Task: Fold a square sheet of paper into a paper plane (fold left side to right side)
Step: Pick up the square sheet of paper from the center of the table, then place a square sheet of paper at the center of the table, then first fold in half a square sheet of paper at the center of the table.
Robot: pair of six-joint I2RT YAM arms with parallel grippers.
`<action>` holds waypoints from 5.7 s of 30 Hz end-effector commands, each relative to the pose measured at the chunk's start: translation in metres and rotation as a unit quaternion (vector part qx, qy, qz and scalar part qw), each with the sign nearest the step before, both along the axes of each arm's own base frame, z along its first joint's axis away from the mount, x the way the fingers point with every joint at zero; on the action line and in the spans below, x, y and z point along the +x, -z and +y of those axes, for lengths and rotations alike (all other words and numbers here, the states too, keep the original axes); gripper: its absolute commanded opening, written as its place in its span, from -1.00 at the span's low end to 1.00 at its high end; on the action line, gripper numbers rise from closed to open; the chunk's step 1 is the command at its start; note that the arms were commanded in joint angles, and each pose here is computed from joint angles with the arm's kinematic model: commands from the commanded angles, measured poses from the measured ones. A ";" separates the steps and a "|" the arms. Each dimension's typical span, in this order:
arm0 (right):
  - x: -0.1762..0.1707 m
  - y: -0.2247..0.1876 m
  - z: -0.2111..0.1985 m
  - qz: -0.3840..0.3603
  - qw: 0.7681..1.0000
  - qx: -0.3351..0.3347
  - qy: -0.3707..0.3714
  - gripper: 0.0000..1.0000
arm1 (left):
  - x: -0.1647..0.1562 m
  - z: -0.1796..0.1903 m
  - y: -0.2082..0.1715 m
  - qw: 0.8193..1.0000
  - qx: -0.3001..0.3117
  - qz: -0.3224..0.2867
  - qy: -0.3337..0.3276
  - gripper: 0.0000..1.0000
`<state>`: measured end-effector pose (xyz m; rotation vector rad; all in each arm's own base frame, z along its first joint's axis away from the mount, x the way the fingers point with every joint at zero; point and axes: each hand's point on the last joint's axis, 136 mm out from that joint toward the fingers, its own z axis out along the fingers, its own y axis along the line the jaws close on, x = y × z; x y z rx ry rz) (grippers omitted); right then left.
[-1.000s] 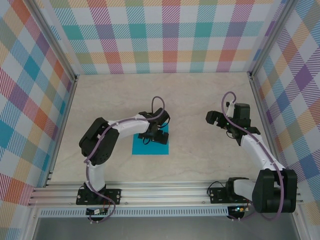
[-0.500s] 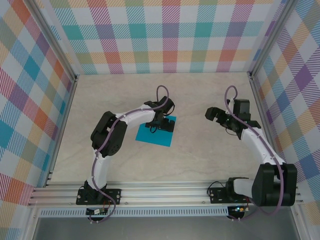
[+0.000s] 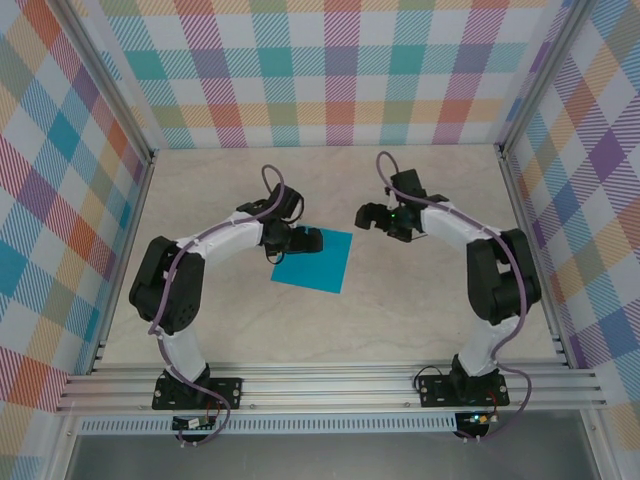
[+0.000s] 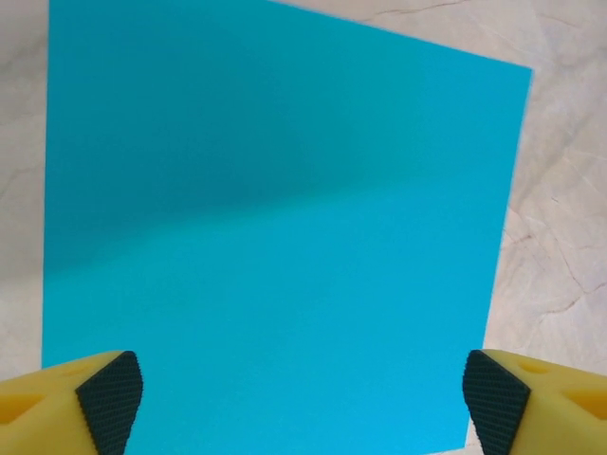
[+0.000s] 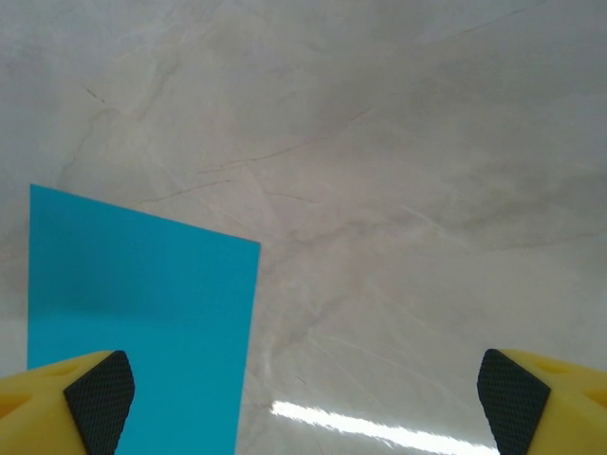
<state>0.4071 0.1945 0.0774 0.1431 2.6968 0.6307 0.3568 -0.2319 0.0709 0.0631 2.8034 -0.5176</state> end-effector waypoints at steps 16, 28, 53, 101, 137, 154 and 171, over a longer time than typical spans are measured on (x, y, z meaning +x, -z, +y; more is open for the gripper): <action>-0.005 0.049 0.076 0.064 0.995 -0.057 -0.048 0.92 | -0.020 0.007 0.059 0.997 -0.008 0.080 -0.024 0.53; -0.044 0.063 0.126 0.106 0.988 -0.019 -0.113 0.72 | -0.027 0.010 0.066 0.996 -0.005 0.088 -0.030 0.43; -0.046 0.014 0.147 0.043 0.982 0.068 -0.174 -0.32 | -0.023 0.027 -0.023 0.998 -0.054 -0.008 -0.032 0.47; -0.130 -0.275 0.087 -0.182 0.815 0.386 -0.392 -0.45 | -0.064 -0.015 -0.269 0.845 -0.394 -0.297 0.206 -0.49; -0.036 -0.003 0.082 0.075 0.971 0.205 -0.100 -0.13 | -0.022 0.006 0.029 0.981 -0.189 0.037 0.031 -1.00; -0.058 0.067 0.065 0.161 0.977 0.119 -0.067 -0.16 | -0.008 -0.028 -0.020 0.957 -0.287 0.026 0.038 -0.05; -0.056 0.061 0.074 0.147 0.973 0.161 -0.074 -0.14 | -0.013 -0.078 -0.011 0.945 -0.315 0.054 0.063 0.16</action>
